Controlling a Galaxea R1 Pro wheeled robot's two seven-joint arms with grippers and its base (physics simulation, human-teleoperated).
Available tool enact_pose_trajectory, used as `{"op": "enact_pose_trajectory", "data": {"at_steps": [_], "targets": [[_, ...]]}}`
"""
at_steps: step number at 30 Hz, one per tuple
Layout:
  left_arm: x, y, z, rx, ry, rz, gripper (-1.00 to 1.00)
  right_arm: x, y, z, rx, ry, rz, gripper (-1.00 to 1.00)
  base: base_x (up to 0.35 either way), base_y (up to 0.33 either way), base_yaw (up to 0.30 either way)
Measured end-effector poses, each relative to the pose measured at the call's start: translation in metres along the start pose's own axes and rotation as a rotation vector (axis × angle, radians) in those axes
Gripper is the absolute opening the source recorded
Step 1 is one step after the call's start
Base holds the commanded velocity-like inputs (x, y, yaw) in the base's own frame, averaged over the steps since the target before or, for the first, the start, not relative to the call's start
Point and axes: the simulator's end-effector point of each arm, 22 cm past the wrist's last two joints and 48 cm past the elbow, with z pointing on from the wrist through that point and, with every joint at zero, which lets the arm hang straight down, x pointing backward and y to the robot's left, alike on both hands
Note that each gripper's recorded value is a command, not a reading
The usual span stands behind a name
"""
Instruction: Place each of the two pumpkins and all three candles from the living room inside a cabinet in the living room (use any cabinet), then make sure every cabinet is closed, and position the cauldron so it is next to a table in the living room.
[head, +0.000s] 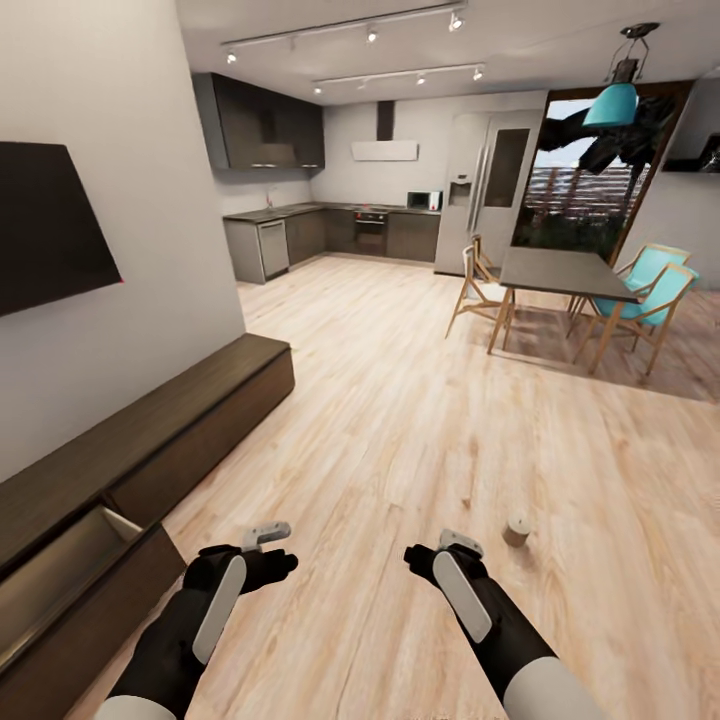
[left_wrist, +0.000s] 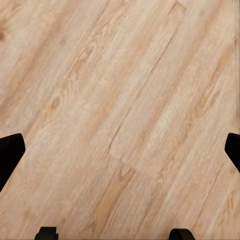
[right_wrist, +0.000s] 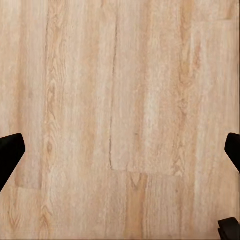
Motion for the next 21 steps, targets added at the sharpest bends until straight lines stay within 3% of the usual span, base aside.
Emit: {"op": "enact_pose_trajectory", "data": {"at_steps": [21], "targets": [[0.0055, 0.0031, 0.0058, -0.001, 0.016, -0.005, 1.0, 0.0045, -0.0037, 0.0057, 0.005, 0.013, 0.005, 1.0, 0.0, 0.0, -0.247]]}}
